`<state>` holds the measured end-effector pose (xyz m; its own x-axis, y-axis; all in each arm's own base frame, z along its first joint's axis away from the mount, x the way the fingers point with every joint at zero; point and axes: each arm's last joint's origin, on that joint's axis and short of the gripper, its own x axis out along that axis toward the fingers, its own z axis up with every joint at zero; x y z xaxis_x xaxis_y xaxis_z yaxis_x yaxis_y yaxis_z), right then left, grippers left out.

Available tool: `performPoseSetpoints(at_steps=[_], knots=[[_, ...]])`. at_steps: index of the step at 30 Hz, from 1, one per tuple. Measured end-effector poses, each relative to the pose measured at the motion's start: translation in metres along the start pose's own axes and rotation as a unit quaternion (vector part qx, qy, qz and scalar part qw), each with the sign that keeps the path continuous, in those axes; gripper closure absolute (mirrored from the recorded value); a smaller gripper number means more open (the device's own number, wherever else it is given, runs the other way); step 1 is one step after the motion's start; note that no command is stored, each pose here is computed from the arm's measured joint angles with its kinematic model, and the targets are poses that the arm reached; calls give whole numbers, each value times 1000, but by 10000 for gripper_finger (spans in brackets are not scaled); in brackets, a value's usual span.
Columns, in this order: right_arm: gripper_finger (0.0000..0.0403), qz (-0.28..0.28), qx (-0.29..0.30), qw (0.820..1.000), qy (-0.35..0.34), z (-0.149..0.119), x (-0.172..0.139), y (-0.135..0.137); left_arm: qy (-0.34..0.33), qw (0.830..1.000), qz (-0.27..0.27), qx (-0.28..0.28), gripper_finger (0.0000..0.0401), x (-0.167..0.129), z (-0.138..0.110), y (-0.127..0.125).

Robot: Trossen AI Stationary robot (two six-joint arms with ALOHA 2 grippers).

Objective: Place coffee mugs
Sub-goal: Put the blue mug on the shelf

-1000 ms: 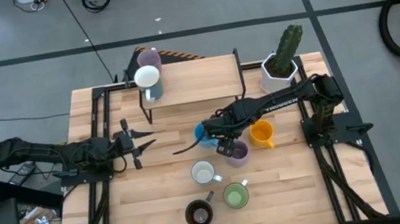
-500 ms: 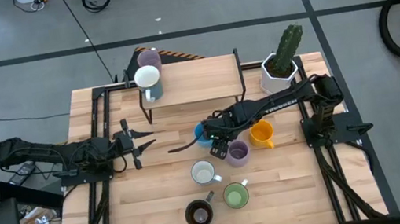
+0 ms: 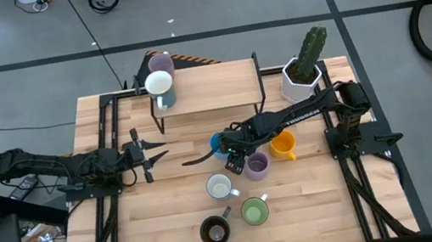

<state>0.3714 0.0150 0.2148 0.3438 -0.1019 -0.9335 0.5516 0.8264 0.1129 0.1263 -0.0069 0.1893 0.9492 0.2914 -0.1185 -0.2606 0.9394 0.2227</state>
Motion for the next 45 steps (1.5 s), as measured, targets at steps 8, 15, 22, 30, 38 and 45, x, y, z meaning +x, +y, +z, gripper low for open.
performPoseSetpoints(at_steps=[8, 15, 22, 30, 38, 45], knots=[[134, 8, 5, 1000, -25, -2, 12, -3, 0, 1000, 0, 0, 273, 0, 0, 0], [155, -1, 12, 1000, -29, -3, 23, -14, 0, 1000, 0, 0, 273, 0, 0, 0], [211, -4, -4, 1000, -28, 1, 26, -23, 0, 1000, 0, 0, 273, 0, 0, 0], [296, -4, -41, 999, -32, 3, 26, -25, 0, 1000, 0, 0, 273, 0, 0, 0], [346, 5, -69, 997, -27, 6, 26, -29, 0, 1000, 0, 0, 273, 0, 0, 0], [346, 23, -97, 995, -22, 9, 25, -30, 2, 1000, 0, 1, 273, 0, 0, 0]])
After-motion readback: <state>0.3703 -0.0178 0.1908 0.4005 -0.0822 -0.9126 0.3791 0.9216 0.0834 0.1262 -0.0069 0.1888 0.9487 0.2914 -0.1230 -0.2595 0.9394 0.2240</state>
